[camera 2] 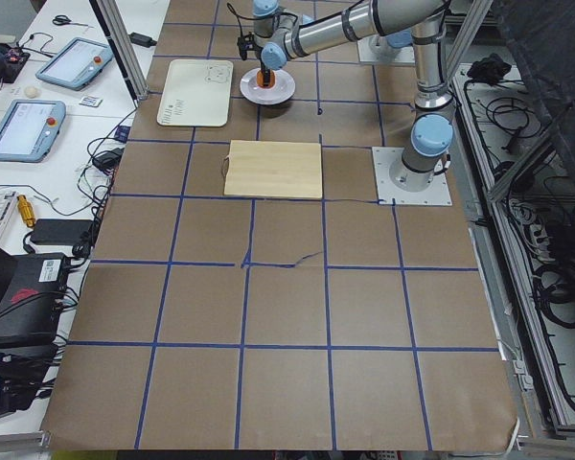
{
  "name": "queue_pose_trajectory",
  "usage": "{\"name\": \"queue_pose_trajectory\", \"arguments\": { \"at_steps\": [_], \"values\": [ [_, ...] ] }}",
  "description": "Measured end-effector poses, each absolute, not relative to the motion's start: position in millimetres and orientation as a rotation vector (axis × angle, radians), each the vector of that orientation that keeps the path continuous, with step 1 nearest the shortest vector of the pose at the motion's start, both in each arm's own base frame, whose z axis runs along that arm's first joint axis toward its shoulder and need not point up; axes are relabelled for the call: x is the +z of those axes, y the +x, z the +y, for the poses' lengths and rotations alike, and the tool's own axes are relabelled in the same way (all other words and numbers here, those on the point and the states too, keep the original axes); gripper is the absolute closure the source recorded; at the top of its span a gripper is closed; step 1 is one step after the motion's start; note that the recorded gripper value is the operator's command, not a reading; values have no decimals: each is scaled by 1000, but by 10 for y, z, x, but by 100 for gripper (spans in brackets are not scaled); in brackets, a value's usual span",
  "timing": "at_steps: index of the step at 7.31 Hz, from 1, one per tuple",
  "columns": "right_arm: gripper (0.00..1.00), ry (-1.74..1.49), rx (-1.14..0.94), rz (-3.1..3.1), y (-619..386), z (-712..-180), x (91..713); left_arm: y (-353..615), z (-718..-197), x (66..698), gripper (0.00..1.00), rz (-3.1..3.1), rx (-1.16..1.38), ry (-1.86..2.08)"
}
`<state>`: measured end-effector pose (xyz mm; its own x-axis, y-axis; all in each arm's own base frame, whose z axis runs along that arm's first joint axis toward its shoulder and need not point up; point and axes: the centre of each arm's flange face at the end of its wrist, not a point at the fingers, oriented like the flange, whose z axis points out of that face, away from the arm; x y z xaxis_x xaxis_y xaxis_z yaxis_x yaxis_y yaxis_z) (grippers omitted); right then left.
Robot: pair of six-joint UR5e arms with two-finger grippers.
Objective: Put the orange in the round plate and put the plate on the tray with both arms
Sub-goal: 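Carry the orange with the left gripper over the white plate, then open the left gripper to drop the orange onto the plate and lift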
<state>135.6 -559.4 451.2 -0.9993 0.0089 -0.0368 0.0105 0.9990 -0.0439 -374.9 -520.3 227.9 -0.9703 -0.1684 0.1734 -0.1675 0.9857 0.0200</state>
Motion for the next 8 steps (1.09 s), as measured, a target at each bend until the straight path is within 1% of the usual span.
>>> {"name": "queue_pose_trajectory", "arguments": {
  "at_steps": [1, 2, 4, 6, 8],
  "values": [
    [0, 13, -69, 3105, 1353, -5595, 4513, -3787, -5187, 2144, 0, -2951, -44, 256],
    [0, 14, -73, 3106, 1342, -5598, 4519, -3804, -5179, 2076, 0, -2950, -57, 253],
    [0, 23, -68, 3117, 1281, -5582, 4541, -3769, -5205, 2260, 0, -2944, -6, 240],
    [0, 27, -71, 3118, 1234, -5552, 4587, -3466, -5301, 2739, 0, -2965, 49, 278],
    [0, 29, -59, 3111, 1222, -5545, 4556, -2909, -5324, 3483, 0, -3005, -17, 252]
  ]
}}
